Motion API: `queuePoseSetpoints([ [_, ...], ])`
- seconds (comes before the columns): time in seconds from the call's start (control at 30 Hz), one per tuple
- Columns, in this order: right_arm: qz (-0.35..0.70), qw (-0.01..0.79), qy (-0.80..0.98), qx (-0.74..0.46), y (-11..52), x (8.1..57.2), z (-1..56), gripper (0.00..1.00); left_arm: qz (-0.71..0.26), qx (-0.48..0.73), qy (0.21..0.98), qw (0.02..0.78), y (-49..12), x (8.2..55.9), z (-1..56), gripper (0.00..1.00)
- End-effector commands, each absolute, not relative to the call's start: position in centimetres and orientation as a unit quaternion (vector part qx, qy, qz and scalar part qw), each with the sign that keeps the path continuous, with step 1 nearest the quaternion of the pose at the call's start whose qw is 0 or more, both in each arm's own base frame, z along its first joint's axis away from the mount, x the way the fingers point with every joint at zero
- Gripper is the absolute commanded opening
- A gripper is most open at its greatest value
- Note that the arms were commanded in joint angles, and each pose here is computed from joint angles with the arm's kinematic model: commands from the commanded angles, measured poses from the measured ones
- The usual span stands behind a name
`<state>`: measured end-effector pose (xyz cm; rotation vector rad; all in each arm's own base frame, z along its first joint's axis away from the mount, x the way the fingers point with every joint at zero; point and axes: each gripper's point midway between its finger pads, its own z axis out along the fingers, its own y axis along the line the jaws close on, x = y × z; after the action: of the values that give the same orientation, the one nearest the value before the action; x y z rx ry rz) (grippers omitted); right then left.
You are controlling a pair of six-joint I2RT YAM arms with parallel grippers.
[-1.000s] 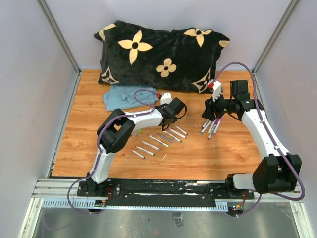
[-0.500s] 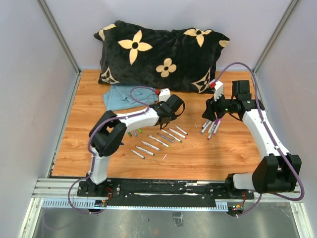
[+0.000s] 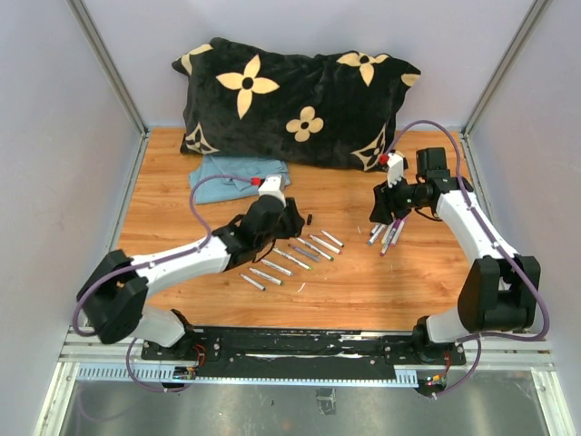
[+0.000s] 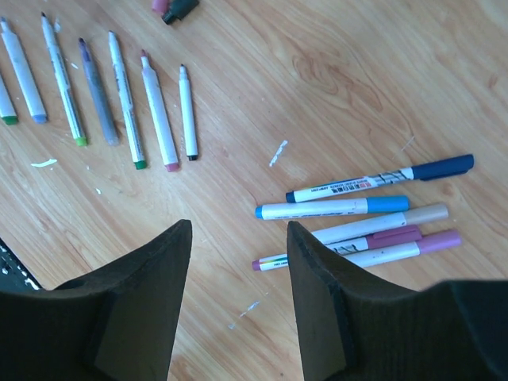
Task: Open the pen caps
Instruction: Pick up the pen from the center of the board.
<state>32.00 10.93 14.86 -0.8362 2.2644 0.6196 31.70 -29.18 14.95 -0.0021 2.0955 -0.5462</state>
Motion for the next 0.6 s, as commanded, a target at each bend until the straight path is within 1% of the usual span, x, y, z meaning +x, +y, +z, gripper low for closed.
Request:
queuePoseSetpoints([
  [0.0, 0.206, 0.292, 0.889, -0.285, 8.8, 32.4, 13.6, 0.52, -0.3, 0.049, 0.809, 0.503, -29.1, 29.2, 16.4, 0.52],
  [0.07, 0.198, 0.284, 0.896, -0.278, 8.2, 32.6, 13.0, 0.52, -0.314, 0.057, 0.804, 0.501, -28.3, 27.8, 15.7, 0.58],
  [0.13, 0.189, 0.275, 0.902, -0.273, 7.7, 32.7, 12.4, 0.52, -0.333, 0.07, 0.793, 0.505, -28.0, 26.6, 16.0, 0.59],
  [0.3, 0.178, 0.262, 0.912, -0.26, 6.5, 32.8, 11.5, 0.52, -0.36, 0.081, 0.771, 0.519, -26.9, 24.8, 16.5, 0.81],
  [0.4, 0.174, 0.258, 0.917, -0.25, 5.8, 32.8, 11.1, 0.52, -0.377, 0.078, 0.75, 0.538, -26.3, 24.2, 17.2, 0.97],
  [0.43, 0.172, 0.256, 0.919, -0.246, 5.5, 32.8, 11.0, 0.53, -0.382, 0.076, 0.745, 0.542, -26.1, 23.9, 17.3, 0.99],
  [0.57, 0.166, 0.247, 0.925, -0.238, 4.8, 32.6, 10.4, 0.52, -0.394, 0.071, 0.733, 0.55, -25.5, 23.4, 17.2, 0.99],
])
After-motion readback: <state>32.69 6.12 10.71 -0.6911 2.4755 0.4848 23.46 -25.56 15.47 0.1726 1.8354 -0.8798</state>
